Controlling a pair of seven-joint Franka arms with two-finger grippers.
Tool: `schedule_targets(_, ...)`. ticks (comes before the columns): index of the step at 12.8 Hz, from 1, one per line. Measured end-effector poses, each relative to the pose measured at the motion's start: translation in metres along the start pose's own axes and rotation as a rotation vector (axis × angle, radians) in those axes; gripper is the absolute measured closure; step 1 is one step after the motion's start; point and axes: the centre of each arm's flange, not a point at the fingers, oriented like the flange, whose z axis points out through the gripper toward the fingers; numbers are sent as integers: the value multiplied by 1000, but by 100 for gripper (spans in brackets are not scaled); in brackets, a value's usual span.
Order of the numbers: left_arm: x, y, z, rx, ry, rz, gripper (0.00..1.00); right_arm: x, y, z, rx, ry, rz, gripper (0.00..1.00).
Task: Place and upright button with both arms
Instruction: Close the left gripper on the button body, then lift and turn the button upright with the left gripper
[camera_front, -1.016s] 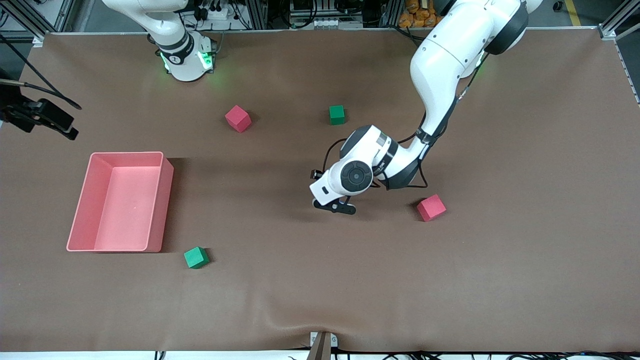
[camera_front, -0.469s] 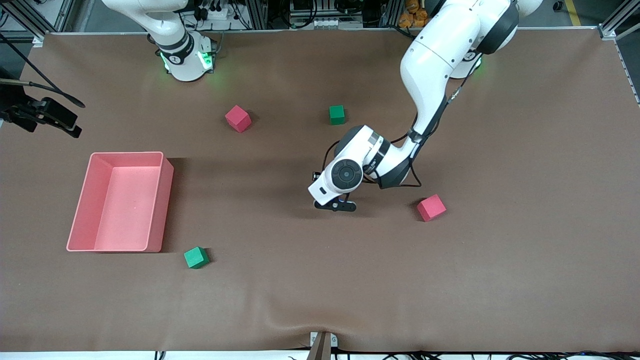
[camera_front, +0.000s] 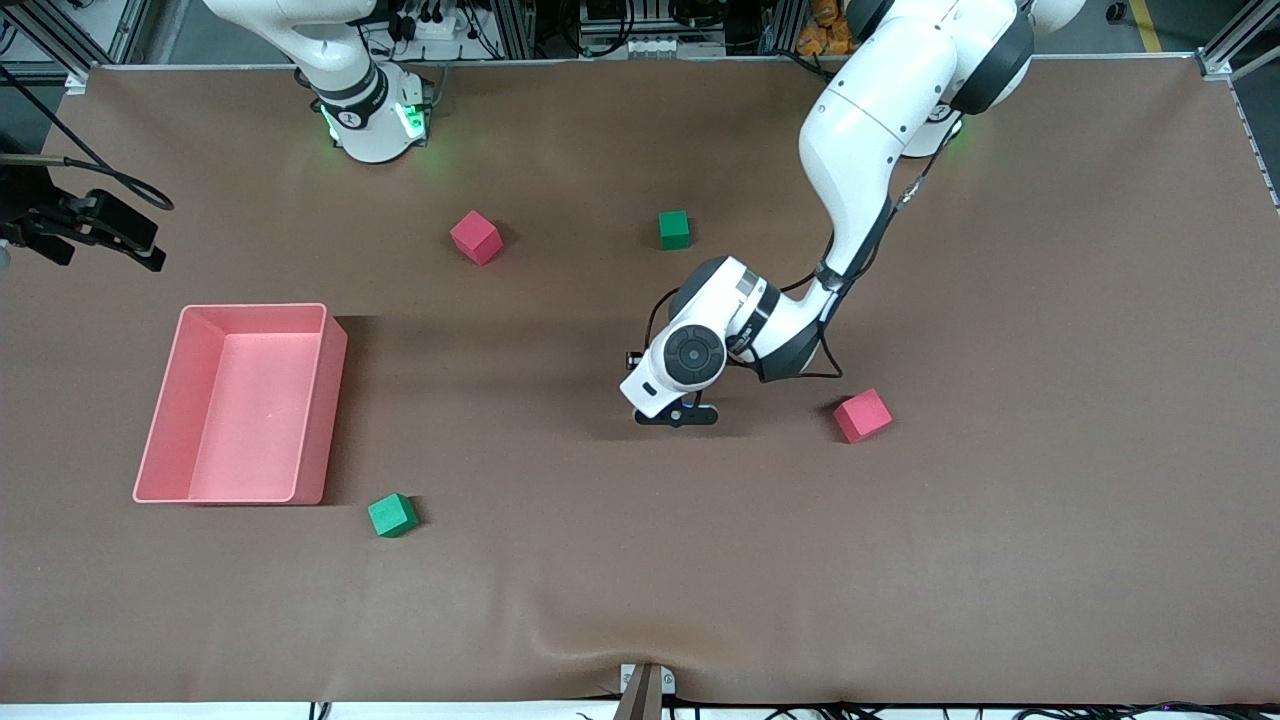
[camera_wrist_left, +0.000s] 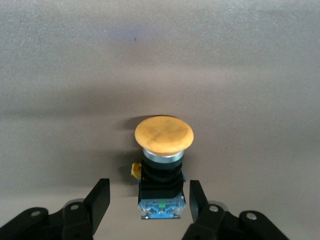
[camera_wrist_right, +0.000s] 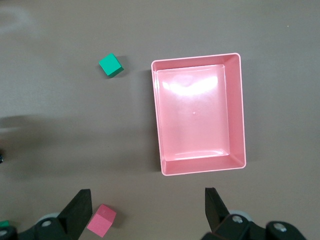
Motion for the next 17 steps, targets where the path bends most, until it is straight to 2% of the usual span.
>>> schedule_targets(2,1,0,1,-1,0,-11,29,0,0,0,0,0,0,0)
schedule_targets(3,1,0,1,-1,1,-18,35,0,0,0,0,0,0,0)
schedule_targets(5,1,2,0,-3,3,-29,59,0,0,0,0,-2,-2,0)
schedule_targets(8,0,5,-6,-3,1,-44,59,-1,0,1,-1,-7,-8,0)
schedule_targets(11,-3,7,-50,-14,17,-103,59,-1,0,1,-1,-11,-11,0)
schedule_targets(15,-6,0,-116,-65,79,-280,59,-1,0,1,-1,-12,-12,0)
schedule_targets(17,-9,4,-139,-99,132,-383,59,-1,0,1,-1,-13,-12,0)
